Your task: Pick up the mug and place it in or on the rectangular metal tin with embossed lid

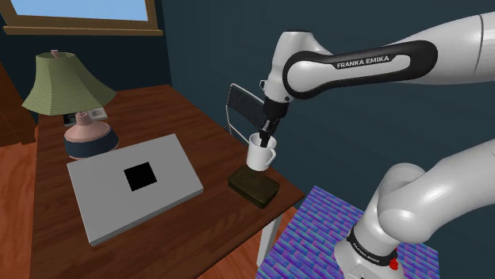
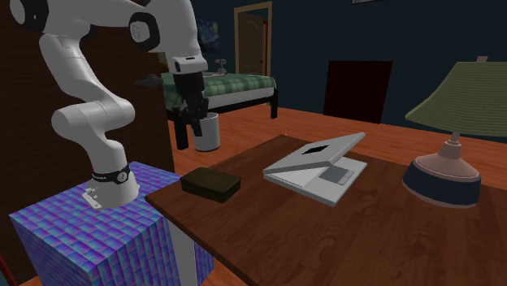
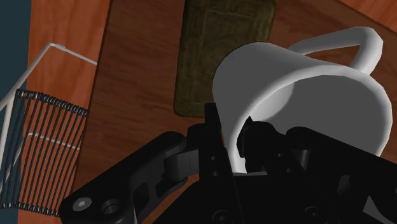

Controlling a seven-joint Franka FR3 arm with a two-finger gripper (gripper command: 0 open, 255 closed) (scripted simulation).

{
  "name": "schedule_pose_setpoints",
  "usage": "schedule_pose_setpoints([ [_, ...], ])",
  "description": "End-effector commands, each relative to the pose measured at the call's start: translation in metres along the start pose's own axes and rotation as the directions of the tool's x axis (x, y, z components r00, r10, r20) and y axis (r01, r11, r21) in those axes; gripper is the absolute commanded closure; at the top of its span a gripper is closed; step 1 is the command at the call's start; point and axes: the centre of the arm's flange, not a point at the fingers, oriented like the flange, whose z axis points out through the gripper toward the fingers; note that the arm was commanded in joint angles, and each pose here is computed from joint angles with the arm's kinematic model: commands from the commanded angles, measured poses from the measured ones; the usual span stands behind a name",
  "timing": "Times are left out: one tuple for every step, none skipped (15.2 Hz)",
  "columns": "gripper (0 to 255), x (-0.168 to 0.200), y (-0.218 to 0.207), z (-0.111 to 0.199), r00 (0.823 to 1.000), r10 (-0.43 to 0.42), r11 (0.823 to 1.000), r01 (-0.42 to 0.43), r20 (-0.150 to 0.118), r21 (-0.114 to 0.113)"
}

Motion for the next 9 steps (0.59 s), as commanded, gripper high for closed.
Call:
schedule_pose_setpoints([
  [255,-0.005,0.008,0.003,1.0,-0.001,1.0,0.001,0.0,0.001],
  [255,-0.006,0.009,0.009,1.0,-0.001,1.0,0.001,0.0,0.001],
  [255,-0.006,0.009,0.014,1.0,-0.001,1.0,0.001,0.0,0.001],
  [255,-0.006,0.009,0.019,1.0,-0.001,1.0,0.001,0.0,0.001],
  [255,-0.007,0.01,0.024,1.0,-0.001,1.0,0.001,0.0,0.001],
  [255,-0.007,0.01,0.03,1.0,-0.001,1.0,0.001,0.0,0.001],
  [255,-0.008,0.01,0.035,1.0,-0.001,1.0,0.001,0.0,0.001],
  [255,-0.008,0.011,0.04,1.0,-0.001,1.0,0.001,0.0,0.001],
  [255,-0.009,0.011,0.045,1.0,-0.001,1.0,0.001,0.0,0.001],
])
